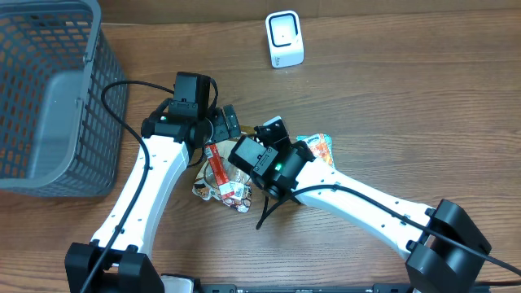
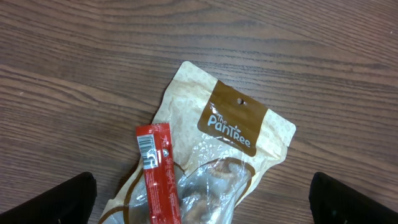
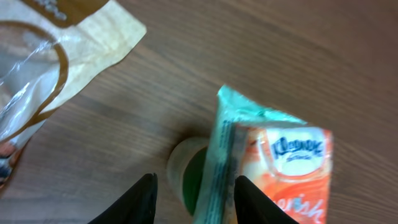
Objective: Scan the item barcode
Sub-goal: 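Move the right gripper over the orange Kleenex pack on the teal pack, then grasp the orange Kleenex pack with the right gripper and lift it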
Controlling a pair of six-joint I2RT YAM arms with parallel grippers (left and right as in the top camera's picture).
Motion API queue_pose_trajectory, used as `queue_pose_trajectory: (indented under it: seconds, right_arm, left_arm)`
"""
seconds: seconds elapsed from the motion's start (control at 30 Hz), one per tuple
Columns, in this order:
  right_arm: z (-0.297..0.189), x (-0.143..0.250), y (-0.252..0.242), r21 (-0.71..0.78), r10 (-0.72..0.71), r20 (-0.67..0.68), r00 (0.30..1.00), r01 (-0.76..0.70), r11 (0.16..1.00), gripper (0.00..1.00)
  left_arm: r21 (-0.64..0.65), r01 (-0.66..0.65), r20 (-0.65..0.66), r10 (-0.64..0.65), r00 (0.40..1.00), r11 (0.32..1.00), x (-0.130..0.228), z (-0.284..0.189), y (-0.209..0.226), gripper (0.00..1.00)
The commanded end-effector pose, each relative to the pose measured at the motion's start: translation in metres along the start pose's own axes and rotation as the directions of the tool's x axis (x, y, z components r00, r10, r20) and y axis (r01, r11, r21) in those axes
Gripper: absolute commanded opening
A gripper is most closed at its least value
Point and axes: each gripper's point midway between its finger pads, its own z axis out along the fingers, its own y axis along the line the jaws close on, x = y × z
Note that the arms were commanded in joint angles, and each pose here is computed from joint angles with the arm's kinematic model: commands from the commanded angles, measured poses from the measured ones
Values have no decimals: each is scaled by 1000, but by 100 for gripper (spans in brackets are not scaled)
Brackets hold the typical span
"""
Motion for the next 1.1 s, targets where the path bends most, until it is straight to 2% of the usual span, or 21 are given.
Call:
queue_pose_trajectory:
  seconds: [0.0, 0.37, 0.57, 0.77, 1.07]
  right_arm:
    - [-11, -16, -13, 66, 30, 79, 996, -35, 997, 42]
    - [-12, -11, -26, 131, 42, 71, 997, -51, 990, 42]
    - [-10, -2, -21, 97, 81, 32, 996, -84, 992, 42]
    - [-7, 2, -34, 133, 121, 11, 993, -121, 984, 41]
    - [-1, 7, -30, 75, 150, -48, 988, -146, 986, 41]
  left_arm:
    - [-1, -19, 31, 20, 999, 1000, -8, -7, -1, 100]
    - [-1, -19, 31, 20, 999, 1000, -8, -7, -1, 100]
    - [-1, -20, 31, 20, 999, 1000, -8, -7, -1, 100]
    - [-1, -20, 30, 20, 999, 1000, -8, -7, 0, 100]
    - [-1, -19, 31, 20, 999, 1000, -8, -7, -1, 100]
